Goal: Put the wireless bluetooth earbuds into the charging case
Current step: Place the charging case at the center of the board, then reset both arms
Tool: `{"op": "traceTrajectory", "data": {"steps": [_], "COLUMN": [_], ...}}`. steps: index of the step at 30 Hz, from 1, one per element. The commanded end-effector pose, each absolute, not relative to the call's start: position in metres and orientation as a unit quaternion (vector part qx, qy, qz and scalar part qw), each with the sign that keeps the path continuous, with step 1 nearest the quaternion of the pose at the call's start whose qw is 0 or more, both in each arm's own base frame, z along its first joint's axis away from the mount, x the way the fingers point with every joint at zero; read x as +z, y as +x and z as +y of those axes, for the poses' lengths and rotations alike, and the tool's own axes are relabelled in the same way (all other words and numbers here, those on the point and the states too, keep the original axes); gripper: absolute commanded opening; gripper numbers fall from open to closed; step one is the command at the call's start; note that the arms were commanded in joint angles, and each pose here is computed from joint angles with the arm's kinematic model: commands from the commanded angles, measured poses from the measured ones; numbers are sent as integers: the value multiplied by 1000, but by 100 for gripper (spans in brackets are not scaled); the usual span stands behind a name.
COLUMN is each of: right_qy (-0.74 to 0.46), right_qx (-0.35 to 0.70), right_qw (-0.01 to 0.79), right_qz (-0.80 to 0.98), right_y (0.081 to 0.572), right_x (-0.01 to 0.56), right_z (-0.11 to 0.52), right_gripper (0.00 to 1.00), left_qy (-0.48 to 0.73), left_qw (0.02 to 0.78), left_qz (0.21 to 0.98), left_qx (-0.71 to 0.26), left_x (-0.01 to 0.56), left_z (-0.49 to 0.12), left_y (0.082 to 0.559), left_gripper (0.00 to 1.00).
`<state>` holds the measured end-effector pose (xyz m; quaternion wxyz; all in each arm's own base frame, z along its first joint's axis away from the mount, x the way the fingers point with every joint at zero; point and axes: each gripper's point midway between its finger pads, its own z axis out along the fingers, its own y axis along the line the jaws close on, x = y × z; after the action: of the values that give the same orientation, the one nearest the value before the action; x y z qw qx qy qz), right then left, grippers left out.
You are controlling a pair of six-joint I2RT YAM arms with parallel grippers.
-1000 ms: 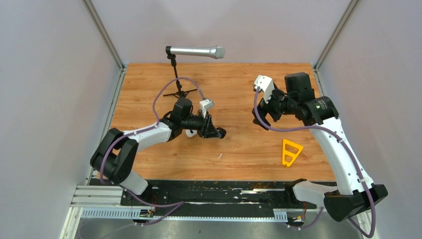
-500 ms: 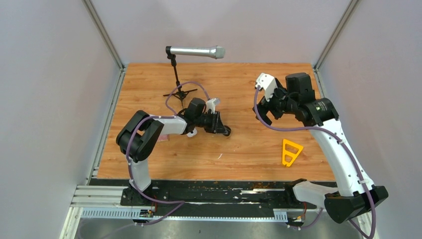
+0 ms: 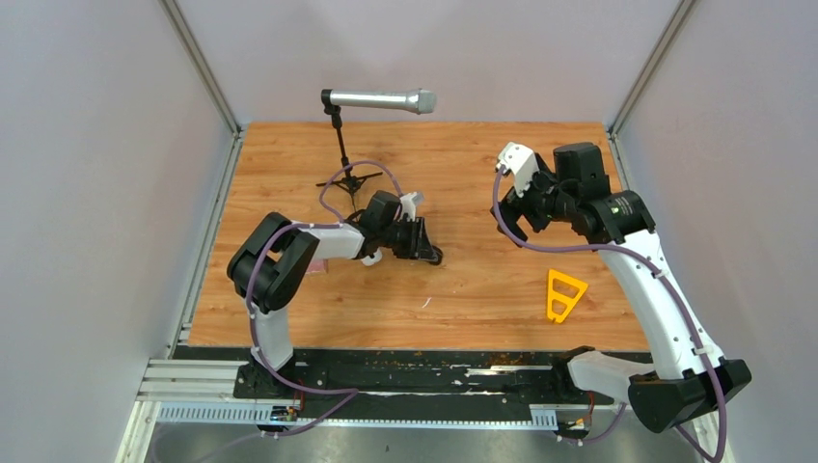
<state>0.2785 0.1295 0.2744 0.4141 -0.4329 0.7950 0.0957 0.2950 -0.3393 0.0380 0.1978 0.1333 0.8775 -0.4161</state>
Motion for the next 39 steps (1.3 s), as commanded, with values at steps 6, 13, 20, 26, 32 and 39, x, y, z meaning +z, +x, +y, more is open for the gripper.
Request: {"op": "traceTrajectory", "data": {"steps": [6, 13, 20, 26, 32, 39], "right_qy": [-414, -417, -406, -369, -271, -160], "right_qx": [93, 93, 82, 60, 19, -18], "right_qw": [427, 424, 420, 423, 462, 530], "right_qz": [799, 799, 808, 825, 844, 832], "right_y": [283, 283, 290, 303, 333, 373], "right_x": [278, 272, 265, 242, 244, 300], "right_z": [127, 128, 125, 117, 102, 89], "right_gripper": [94, 95, 95, 99, 100, 100], "left_qy": [149, 171, 222, 304, 334, 203], "left_qw": [242, 266, 285, 301, 373, 498], "left_qz": [898, 891, 878, 861, 839, 829], "left_qx": [-336, -325, -313, -274, -212, -152], "left_x": [46, 59, 83, 118, 157, 221], "left_z": [-315, -310, -302, -272, -214, -122], "left_y": [306, 308, 301, 279, 270, 302], "left_gripper": [51, 54, 54, 69, 100, 100]}}
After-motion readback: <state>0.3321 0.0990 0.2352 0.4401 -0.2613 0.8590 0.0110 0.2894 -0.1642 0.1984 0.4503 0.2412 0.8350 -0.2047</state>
